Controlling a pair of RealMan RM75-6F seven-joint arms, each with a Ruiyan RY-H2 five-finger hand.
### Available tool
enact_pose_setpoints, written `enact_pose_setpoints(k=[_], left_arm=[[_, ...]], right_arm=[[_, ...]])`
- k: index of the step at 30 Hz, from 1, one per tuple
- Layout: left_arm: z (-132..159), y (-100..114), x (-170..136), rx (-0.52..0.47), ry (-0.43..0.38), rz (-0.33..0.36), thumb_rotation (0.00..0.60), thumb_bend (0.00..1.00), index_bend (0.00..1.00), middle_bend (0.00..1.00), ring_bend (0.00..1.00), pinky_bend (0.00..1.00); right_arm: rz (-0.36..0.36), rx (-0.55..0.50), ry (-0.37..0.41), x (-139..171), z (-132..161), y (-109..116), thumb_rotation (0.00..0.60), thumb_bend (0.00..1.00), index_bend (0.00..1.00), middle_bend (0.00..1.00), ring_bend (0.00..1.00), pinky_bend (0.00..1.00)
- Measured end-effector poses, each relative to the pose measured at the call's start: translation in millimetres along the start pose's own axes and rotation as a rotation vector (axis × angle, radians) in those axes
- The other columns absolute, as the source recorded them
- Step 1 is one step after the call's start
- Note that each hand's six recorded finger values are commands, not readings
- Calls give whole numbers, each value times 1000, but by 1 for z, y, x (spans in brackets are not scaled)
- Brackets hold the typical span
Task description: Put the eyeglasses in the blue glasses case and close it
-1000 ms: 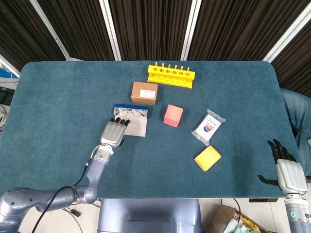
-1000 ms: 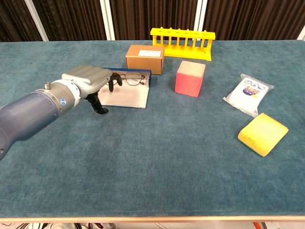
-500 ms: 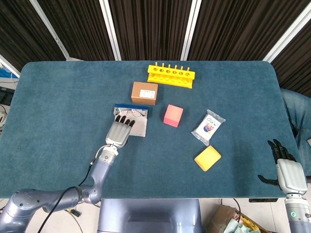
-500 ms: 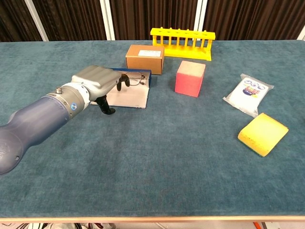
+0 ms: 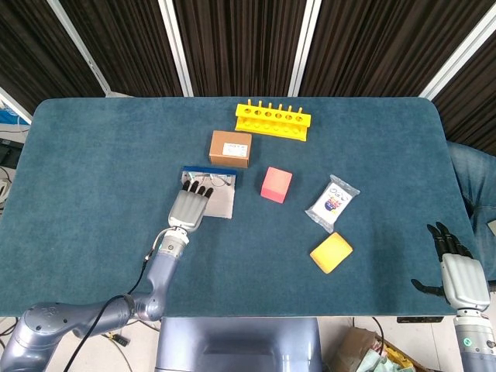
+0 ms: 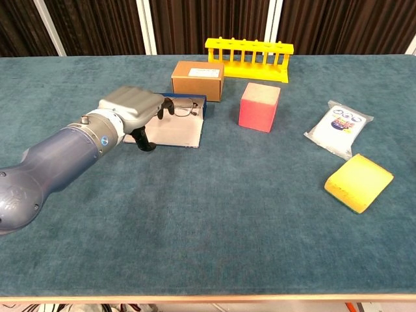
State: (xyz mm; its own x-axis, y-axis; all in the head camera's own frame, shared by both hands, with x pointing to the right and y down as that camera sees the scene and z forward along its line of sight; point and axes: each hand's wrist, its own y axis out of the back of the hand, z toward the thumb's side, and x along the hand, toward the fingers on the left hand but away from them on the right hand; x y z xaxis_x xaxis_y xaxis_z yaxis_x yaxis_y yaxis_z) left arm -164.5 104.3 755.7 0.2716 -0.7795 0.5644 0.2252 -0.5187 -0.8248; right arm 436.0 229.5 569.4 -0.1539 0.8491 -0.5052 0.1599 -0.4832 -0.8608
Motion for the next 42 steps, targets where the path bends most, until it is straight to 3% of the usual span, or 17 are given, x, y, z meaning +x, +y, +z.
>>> enact_pose_setpoints(k=[19,27,37,42], left_arm=[[1,-6,4,-8,4,-11,600,274,161,186,119,158],[5,-4,4,-8,-5,2,600,274,234,188,119,158],[3,-2,7,3,13,16,600,274,245,188,119,158],[3,-2,9,11,13,19,600,328,241,187,119,158]], right_arm=[[1,1,-4,0,0,0,600,157,7,0,129,224],[1,2,-3,-1,0,-1,600,157,7,0,129,224],[5,-1,-2,0,1,0,600,156,7,0,129,224],[8,-3,-3,0,1,0,600,156,7,0,129,224]])
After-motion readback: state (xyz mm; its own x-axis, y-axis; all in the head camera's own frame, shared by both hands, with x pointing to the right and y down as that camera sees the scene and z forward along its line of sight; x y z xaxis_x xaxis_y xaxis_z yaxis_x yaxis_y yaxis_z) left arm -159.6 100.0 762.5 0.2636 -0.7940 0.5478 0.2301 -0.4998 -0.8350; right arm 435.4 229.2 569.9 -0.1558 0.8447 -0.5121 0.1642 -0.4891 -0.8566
